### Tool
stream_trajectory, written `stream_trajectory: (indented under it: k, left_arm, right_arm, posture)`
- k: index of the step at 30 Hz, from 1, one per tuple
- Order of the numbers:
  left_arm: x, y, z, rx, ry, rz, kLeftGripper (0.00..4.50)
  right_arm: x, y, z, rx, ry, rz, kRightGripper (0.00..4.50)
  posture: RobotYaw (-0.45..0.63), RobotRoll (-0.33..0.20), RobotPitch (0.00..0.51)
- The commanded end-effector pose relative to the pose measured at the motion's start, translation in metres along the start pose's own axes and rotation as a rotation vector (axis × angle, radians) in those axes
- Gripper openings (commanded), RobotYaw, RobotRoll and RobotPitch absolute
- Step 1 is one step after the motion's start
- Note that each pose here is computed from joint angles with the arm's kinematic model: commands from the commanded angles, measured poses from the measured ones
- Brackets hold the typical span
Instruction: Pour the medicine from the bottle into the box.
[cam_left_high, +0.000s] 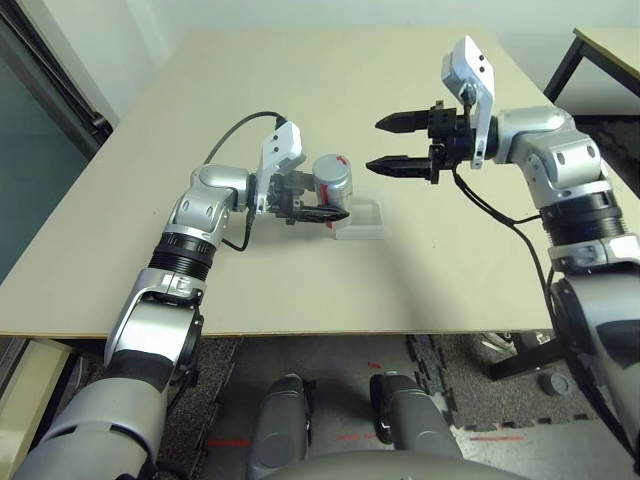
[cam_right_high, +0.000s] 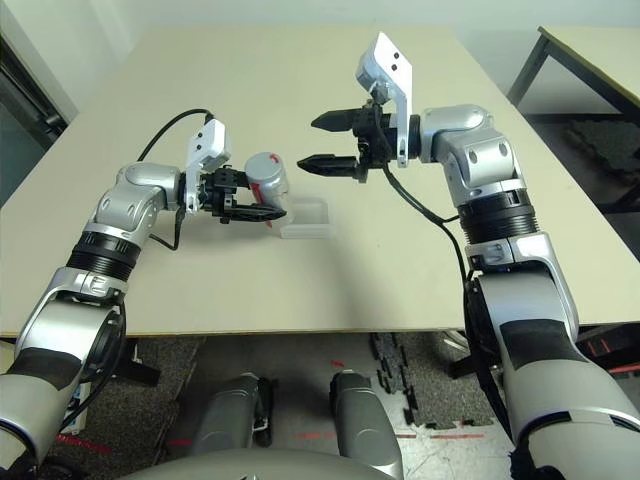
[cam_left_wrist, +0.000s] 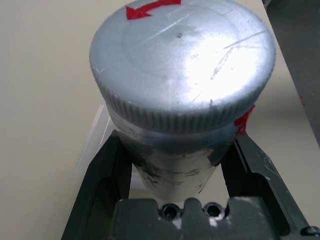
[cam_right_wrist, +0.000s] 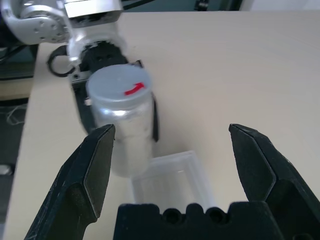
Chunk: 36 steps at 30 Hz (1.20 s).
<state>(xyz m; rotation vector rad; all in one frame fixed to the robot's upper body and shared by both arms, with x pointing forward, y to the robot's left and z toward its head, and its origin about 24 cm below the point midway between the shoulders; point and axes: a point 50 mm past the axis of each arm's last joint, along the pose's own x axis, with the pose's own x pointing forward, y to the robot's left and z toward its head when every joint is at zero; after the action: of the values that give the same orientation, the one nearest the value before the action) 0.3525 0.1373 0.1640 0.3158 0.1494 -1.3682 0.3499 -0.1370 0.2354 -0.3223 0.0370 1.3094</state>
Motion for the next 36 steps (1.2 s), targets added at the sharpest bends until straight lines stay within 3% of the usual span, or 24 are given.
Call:
stream_trajectory:
  k: [1, 17, 36]
  left_arm:
    - [-0.001, 0.005, 0.005, 0.019, 0.000, 0.010, 2.75]
    - [0.019, 0.009, 0.007, 0.036, -0.006, -0.030, 2.75]
    - [0.032, 0.004, 0.014, 0.056, -0.027, -0.077, 2.75]
  right_arm:
    - [0.003, 0.007, 0.006, -0.011, -0.015, 0.030, 4.50]
    - [0.030, 0.017, 0.017, -0.033, -0.054, 0.073, 4.50]
    - [0.050, 0.012, 0.011, -0.041, -0.060, 0.042, 4.50]
  posture:
    - [0.00, 0.000, 0.072]
    - [-0.02, 0.000, 0.082]
    - [-0.01, 0.000, 0.091]
